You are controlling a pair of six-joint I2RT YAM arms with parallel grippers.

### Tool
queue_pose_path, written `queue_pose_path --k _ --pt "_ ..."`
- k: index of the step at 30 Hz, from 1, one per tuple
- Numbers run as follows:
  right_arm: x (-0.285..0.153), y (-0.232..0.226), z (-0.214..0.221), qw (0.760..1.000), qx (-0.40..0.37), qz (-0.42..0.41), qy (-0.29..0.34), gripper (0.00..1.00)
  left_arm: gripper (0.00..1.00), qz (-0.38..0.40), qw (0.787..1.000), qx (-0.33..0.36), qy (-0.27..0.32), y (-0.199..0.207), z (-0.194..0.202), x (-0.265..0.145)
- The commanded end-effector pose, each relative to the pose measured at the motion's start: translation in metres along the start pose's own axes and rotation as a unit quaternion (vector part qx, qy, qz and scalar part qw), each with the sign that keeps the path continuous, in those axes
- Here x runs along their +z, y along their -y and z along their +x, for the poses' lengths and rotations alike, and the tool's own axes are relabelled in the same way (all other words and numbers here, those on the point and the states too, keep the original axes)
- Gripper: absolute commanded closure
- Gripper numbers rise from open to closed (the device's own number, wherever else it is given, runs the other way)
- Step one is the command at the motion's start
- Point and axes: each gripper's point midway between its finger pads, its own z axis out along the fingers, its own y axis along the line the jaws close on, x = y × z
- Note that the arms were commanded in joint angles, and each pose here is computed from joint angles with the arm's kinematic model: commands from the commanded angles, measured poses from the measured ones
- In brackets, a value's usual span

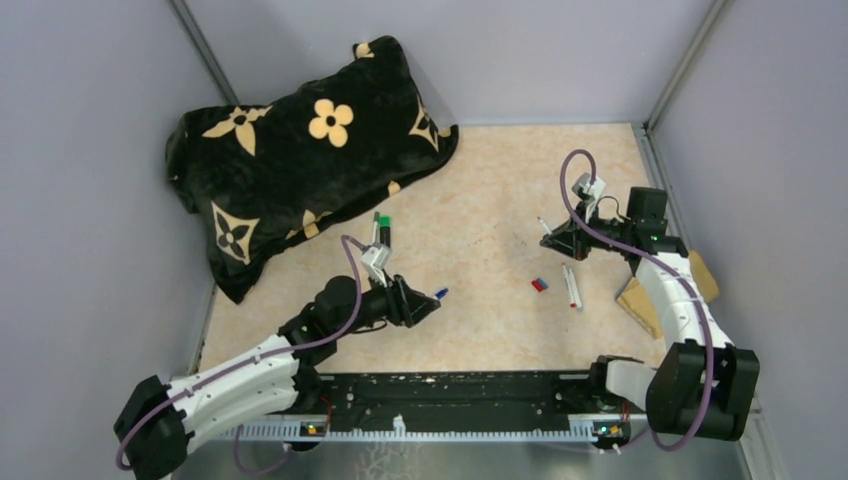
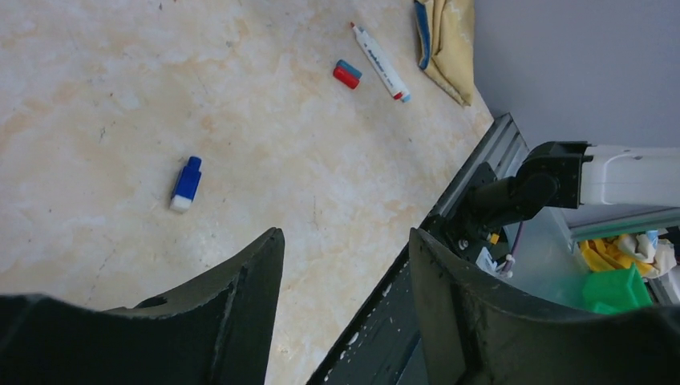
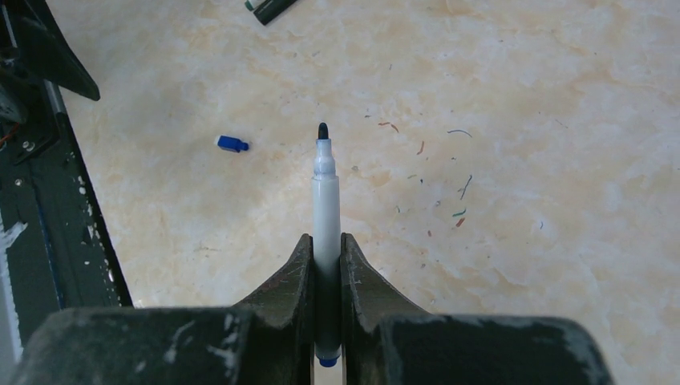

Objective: Insert the pens into the pen caps
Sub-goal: Insert the pen cap onto the pen.

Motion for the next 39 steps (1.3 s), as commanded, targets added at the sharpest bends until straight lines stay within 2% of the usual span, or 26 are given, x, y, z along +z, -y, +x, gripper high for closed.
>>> queue_pose_path --k 1,3,7,12,23,30,33,39 --pt "-0.002 0.005 -0.007 0.999 -0.032 0.016 0.004 1.0 0.42 -0.004 0.998 -0.063 -0.01 -0.006 0.015 0.002" --pt "-0.003 0.007 -0.005 0.999 -0.035 0.023 0.001 1.0 0.56 -0.025 0.997 -0.072 -0.025 -0.016 0.025 0.005" --pt "-0.003 0.008 -0.004 0.999 -0.034 0.027 -0.002 1.0 0.76 -0.076 0.993 -0.075 -0.057 -0.039 0.043 0.013" --pt "-0.002 0.009 0.0 0.999 -0.029 0.025 -0.006 1.0 0.88 -0.113 0.986 -0.078 -0.091 -0.06 0.062 0.028" --pt "0.001 0.01 0.003 1.0 -0.02 0.018 -0.009 1.0 0.95 -0.144 0.98 -0.069 -0.114 -0.083 0.074 0.063" --pt "0.0 0.009 0.002 1.0 -0.022 0.018 -0.008 1.0 1.0 -0.2 0.969 -0.076 -0.121 -0.108 0.079 0.065" --pt "0.0 0.009 0.001 1.0 -0.023 0.017 -0.007 1.0 1.0 -0.24 0.963 -0.065 -0.102 -0.125 0.07 0.06" --pt "0.0 0.008 0.001 1.0 -0.024 0.016 -0.007 1.0 1.0 -0.249 0.962 -0.058 -0.093 -0.14 0.054 0.064"
